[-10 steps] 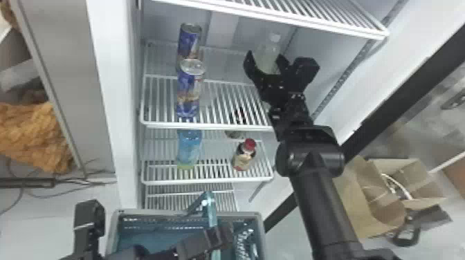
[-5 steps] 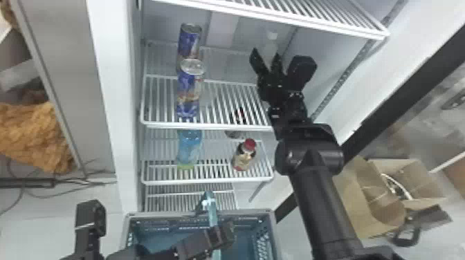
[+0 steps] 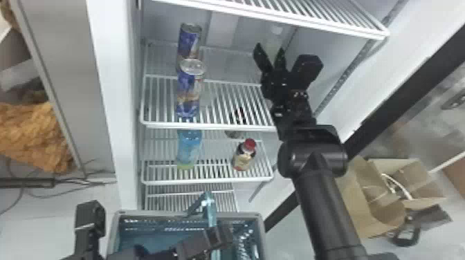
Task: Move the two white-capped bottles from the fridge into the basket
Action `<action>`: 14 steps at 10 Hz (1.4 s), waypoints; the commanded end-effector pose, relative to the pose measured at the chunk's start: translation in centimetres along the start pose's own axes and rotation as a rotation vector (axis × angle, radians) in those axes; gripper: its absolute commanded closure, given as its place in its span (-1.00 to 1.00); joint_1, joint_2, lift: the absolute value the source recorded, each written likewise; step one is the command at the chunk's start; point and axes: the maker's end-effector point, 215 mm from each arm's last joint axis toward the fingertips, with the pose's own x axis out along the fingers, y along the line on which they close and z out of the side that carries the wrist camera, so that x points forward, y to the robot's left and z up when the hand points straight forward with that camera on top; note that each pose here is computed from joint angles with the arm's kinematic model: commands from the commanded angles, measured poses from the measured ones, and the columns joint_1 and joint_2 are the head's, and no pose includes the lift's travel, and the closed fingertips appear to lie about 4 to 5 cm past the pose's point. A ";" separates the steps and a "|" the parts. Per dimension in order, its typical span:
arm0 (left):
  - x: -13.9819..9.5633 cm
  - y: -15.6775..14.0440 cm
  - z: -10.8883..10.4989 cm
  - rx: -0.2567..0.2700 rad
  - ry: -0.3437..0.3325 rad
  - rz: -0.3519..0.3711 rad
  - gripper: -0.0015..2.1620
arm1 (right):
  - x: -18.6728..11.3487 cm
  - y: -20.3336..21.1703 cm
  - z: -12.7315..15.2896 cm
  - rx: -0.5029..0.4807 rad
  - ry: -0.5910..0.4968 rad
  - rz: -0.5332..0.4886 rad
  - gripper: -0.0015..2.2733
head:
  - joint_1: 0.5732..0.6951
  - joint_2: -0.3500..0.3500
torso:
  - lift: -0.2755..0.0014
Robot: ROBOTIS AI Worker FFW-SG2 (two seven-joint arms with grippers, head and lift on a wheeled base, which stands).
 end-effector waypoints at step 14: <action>-0.1 0.0 -0.2 -0.011 -0.005 -0.006 0.10 | -18.8 3.6 7.4 0.126 0.036 0.128 -0.18 | 1.00 -1.00 | 0.99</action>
